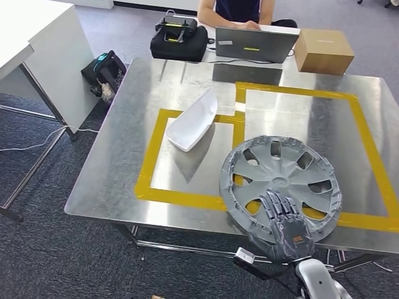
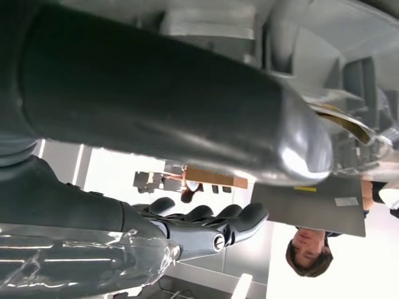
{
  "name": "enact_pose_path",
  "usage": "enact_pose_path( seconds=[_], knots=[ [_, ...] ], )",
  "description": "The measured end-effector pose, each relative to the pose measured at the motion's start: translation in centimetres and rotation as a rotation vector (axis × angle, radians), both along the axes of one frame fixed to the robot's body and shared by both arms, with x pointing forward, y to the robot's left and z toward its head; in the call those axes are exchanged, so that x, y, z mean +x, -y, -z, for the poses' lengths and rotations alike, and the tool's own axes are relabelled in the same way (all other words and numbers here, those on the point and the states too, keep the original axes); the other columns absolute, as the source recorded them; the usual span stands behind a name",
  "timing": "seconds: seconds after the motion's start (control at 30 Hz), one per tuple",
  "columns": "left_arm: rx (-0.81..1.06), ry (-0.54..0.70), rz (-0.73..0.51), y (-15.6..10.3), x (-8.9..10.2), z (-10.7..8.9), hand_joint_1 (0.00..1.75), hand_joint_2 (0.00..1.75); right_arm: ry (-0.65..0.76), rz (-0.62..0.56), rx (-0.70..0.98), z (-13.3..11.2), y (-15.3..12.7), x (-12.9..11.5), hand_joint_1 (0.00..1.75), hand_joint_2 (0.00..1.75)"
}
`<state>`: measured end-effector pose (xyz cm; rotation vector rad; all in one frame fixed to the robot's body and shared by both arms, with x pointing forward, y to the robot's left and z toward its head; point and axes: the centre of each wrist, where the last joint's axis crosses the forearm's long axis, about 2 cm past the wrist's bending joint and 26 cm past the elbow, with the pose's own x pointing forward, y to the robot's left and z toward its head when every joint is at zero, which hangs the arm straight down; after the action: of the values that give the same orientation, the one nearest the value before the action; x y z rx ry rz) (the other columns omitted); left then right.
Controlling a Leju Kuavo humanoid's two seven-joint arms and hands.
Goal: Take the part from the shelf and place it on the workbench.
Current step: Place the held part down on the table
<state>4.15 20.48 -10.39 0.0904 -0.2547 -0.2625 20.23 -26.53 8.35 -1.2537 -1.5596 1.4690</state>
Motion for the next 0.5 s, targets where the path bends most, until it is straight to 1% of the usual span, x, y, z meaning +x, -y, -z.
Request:
enact_pose_path(
  seconds=[0.5],
  knots=[
    [-0.001, -0.001, -0.004, 0.02, -0.01, 0.0, 0.0, 0.0, -0.004, -0.005, -0.006, 0.13, 0.07, -0.15, 0.0, 0.0]
  ],
)
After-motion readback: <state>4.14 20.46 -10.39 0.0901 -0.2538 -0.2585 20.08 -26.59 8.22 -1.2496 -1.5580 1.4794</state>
